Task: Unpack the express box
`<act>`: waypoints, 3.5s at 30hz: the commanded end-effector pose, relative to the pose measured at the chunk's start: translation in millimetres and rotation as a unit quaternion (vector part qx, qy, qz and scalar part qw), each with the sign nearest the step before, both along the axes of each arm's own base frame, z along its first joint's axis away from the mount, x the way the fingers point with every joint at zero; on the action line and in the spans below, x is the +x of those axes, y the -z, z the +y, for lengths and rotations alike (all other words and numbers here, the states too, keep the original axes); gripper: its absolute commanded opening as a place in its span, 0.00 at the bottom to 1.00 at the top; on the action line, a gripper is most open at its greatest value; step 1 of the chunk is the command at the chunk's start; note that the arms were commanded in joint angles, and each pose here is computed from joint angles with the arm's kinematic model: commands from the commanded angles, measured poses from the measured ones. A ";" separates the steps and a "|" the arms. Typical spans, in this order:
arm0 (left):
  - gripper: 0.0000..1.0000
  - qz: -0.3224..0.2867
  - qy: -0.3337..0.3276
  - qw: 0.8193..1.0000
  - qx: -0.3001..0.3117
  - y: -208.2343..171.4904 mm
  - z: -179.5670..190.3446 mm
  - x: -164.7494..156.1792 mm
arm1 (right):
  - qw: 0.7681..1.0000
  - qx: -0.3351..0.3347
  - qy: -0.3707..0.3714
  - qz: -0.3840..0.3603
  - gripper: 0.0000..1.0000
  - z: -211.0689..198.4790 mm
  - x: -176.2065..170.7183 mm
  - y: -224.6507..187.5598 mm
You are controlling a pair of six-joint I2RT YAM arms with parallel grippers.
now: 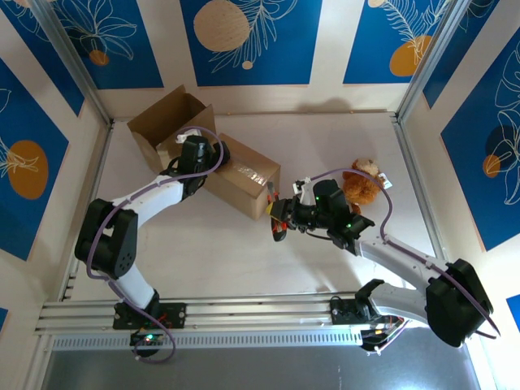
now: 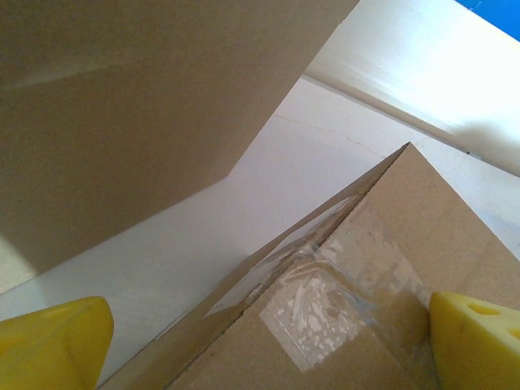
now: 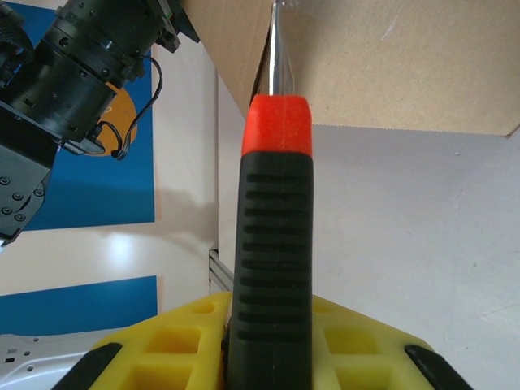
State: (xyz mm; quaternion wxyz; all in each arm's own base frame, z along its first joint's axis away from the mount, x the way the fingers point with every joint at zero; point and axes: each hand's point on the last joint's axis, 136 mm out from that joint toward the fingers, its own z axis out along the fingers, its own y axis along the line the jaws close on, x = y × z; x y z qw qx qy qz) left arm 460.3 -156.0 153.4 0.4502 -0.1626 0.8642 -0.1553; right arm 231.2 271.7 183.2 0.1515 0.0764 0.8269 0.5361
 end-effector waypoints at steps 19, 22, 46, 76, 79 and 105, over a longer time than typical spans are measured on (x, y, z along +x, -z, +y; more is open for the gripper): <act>0.96 0.238 0.009 0.966 0.101 128.4 29.8 -80.5 | 0.997 0.033 -0.061 0.021 0.00 26.1 -39.9 -11.6; 0.96 0.235 0.010 0.967 0.099 127.2 29.1 -80.3 | 0.999 0.021 -0.045 0.019 0.00 16.4 -39.4 -12.3; 1.00 0.022 0.088 0.990 0.104 -89.5 9.3 -41.4 | 0.973 -0.220 0.050 0.044 0.00 -138.6 153.8 117.7; 1.00 0.110 0.120 0.982 0.098 -82.1 46.8 -164.2 | 0.848 -0.301 0.230 0.369 0.31 -155.9 51.3 221.9; 1.00 0.137 0.113 0.980 0.091 -64.6 52.3 -178.8 | 0.846 -0.298 0.234 0.376 0.44 -156.8 42.4 219.6; 0.97 0.210 0.029 0.972 0.102 47.7 57.6 -55.6 | 0.968 -0.233 -0.050 -0.080 0.96 -43.5 181.5 -35.7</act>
